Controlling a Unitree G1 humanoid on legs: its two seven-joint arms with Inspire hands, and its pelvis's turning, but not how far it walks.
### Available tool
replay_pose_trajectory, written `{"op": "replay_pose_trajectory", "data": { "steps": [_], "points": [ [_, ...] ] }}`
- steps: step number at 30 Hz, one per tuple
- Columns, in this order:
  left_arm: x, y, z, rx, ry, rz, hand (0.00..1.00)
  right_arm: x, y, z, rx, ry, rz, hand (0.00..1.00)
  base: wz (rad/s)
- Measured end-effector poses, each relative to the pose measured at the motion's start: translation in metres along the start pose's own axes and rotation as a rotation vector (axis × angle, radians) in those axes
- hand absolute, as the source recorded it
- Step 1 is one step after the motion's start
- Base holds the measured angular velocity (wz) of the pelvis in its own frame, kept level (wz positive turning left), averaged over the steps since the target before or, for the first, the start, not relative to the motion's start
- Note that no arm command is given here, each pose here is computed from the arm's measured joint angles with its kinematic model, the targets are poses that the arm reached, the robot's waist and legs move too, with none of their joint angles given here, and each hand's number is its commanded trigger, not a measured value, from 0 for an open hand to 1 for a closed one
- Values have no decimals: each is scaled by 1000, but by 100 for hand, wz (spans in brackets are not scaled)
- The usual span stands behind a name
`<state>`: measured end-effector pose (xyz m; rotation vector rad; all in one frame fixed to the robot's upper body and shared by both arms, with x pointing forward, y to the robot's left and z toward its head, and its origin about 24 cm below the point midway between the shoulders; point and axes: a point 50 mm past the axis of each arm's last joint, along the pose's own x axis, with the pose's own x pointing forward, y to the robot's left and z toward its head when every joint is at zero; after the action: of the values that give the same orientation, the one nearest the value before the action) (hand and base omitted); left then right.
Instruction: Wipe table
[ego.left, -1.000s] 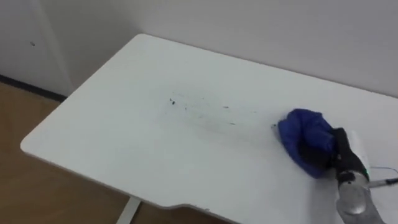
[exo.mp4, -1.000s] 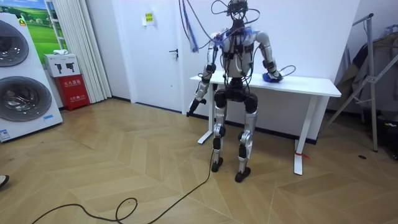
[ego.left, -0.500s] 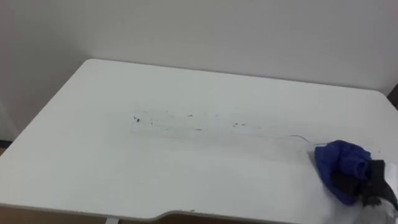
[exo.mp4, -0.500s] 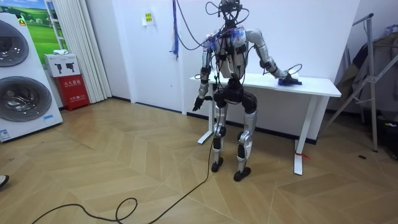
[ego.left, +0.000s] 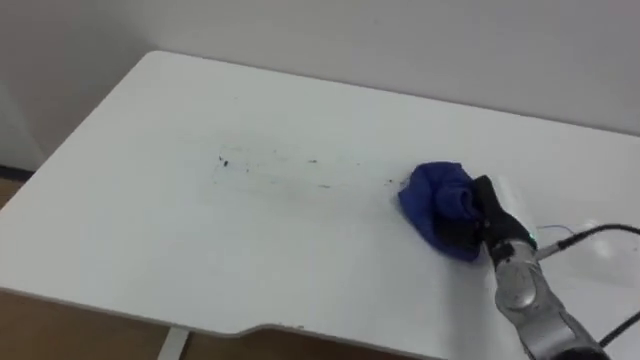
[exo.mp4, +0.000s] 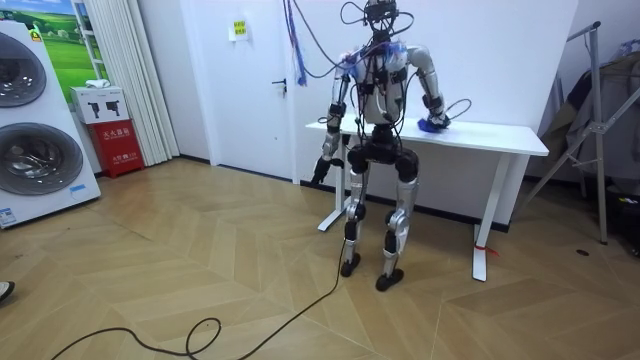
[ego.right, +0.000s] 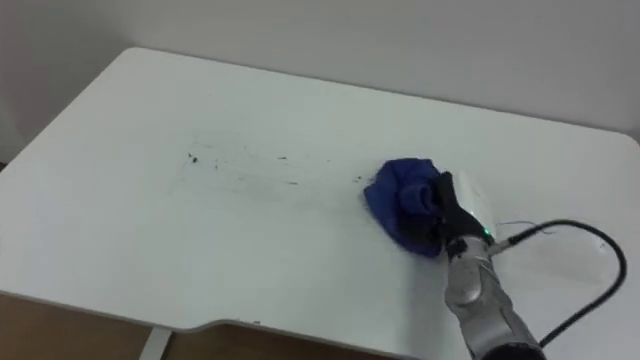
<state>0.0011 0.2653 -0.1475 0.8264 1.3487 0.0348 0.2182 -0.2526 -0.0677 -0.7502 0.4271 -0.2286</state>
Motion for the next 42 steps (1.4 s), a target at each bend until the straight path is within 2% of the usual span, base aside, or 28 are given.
{"op": "replay_pose_trajectory", "data": {
  "steps": [2,5,8,11,14,16,18,21,24,28,31,32,35,38,40,42],
  "points": [
    [3,8,7,34,-32,35,0,-10,-8,-20,30,67,-71,100,-42],
    [6,21,10,-10,-48,78,0,-19,-21,-43,30,144,-152,100,-60],
    [10,38,11,-1,-70,136,0,-27,-24,-58,0,193,-176,100,-17],
    [13,52,15,-14,-84,156,0,-27,-22,-58,-6,205,-148,100,-3],
    [15,57,23,-97,-101,151,0,-15,-9,-36,2,130,-60,100,-7],
    [15,55,26,-155,-108,137,0,-6,-1,-15,-15,55,4,100,-26],
    [14,48,26,-164,-112,112,0,5,9,25,-71,-106,77,100,-46],
    [10,23,38,-170,-135,45,0,14,14,65,-156,-247,122,100,-9],
    [8,14,41,-170,-143,6,0,22,18,100,-266,-325,179,100,10],
    [7,12,29,-202,-102,0,0,28,15,108,-322,-332,212,100,-16],
    [2,2,11,-198,-38,-23,0,30,9,98,-323,-311,207,100,10],
    [2,2,6,-207,-25,-20,0,31,2,85,-306,-278,192,100,29],
    [1,8,-13,-262,39,15,0,21,-15,36,-245,-154,110,100,57],
    [-1,14,-29,-291,93,60,0,-2,-41,-25,-150,42,-41,100,77],
    [-1,25,-33,-266,93,114,0,-18,-56,-64,-108,195,-108,100,46],
    [0,30,-31,-254,80,133,0,-25,-63,-81,-110,272,-119,100,17]
  ]
}}
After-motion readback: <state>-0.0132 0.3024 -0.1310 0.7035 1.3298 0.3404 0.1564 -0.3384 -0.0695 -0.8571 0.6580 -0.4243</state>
